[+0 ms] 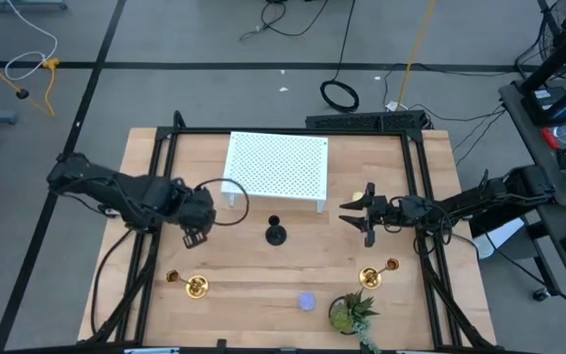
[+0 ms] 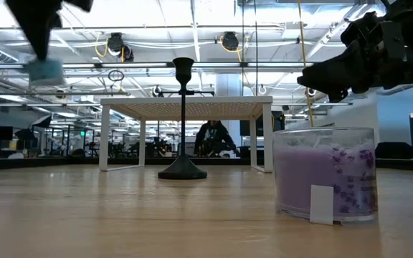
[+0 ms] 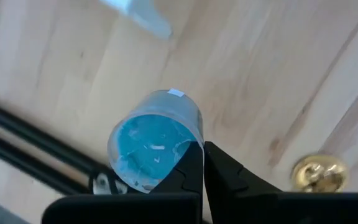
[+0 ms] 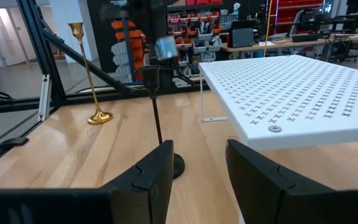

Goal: Pick & Place candle stick holders
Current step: Put the blue scented candle on the shelf

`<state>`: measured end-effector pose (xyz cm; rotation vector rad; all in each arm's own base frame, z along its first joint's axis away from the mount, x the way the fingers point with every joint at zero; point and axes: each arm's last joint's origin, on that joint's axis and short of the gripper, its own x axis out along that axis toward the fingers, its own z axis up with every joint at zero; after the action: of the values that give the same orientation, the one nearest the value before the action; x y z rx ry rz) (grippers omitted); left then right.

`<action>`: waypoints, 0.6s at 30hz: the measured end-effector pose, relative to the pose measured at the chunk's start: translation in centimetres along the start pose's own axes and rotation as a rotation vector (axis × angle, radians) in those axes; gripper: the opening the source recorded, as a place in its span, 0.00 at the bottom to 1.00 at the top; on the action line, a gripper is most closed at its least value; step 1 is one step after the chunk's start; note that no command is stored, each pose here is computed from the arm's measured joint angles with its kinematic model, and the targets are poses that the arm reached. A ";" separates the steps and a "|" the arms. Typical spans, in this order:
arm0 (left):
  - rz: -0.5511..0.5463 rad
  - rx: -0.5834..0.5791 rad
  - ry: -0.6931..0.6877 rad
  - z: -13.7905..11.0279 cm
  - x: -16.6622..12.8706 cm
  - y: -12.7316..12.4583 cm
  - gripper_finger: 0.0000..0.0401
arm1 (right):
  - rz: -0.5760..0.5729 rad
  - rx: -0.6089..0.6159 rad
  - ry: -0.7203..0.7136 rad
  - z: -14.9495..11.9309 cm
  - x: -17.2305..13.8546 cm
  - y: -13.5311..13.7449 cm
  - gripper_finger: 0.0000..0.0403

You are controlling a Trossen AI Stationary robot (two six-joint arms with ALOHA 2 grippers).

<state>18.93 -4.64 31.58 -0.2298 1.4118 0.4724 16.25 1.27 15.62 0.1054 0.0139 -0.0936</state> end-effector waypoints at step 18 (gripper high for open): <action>0.051 0.044 -0.042 15.3 -0.4 7.0 0.00 | 0.000 0.000 0.000 0.0 0.0 0.0 0.36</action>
<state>29.36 8.06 35.21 -0.1478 1.3885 0.4851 16.25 1.27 15.62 0.1050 0.0139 -0.0936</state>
